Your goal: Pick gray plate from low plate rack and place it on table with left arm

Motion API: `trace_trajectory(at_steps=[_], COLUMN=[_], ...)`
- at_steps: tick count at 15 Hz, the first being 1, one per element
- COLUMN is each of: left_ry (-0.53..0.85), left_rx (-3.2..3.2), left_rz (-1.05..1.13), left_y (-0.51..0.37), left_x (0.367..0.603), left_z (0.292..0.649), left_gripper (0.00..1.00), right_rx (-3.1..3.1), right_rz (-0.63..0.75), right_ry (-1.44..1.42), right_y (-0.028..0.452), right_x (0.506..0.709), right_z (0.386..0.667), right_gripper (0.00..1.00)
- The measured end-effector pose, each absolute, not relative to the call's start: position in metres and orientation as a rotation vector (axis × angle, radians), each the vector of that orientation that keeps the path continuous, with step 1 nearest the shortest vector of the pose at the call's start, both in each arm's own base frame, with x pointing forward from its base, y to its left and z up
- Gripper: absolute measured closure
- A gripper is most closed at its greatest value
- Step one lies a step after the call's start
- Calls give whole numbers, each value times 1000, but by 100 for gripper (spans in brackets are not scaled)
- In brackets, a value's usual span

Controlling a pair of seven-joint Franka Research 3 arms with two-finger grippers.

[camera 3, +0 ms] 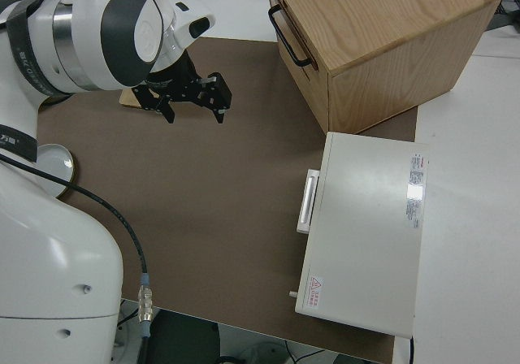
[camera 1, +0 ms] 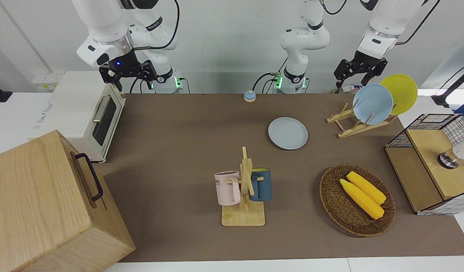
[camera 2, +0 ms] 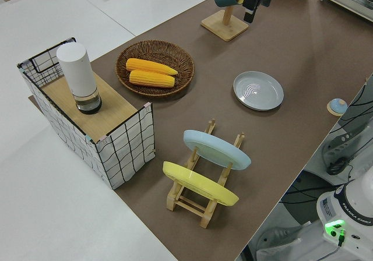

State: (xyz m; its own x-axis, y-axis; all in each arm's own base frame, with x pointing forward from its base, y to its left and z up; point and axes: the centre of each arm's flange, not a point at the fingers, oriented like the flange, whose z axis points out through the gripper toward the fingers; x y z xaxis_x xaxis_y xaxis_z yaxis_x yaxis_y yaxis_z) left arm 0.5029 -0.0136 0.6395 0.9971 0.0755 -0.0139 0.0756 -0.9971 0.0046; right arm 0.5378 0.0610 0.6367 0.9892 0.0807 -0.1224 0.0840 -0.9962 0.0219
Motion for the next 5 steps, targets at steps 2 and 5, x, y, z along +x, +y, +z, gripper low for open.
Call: trace_trajectory(at_steps=[2, 5], left_ry=[116, 114], left_rx=[3133, 3139], left_rz=[-31, -37], left_y=[-14, -15], left_x=[505, 506], left_z=[636, 635], left_gripper=[0, 0], right_rx=[3106, 3106], right_rz=[-189, -189], right_ry=[129, 129], right_y=[61, 61], right_x=[538, 538], right_z=[637, 637], right_gripper=[1, 1])
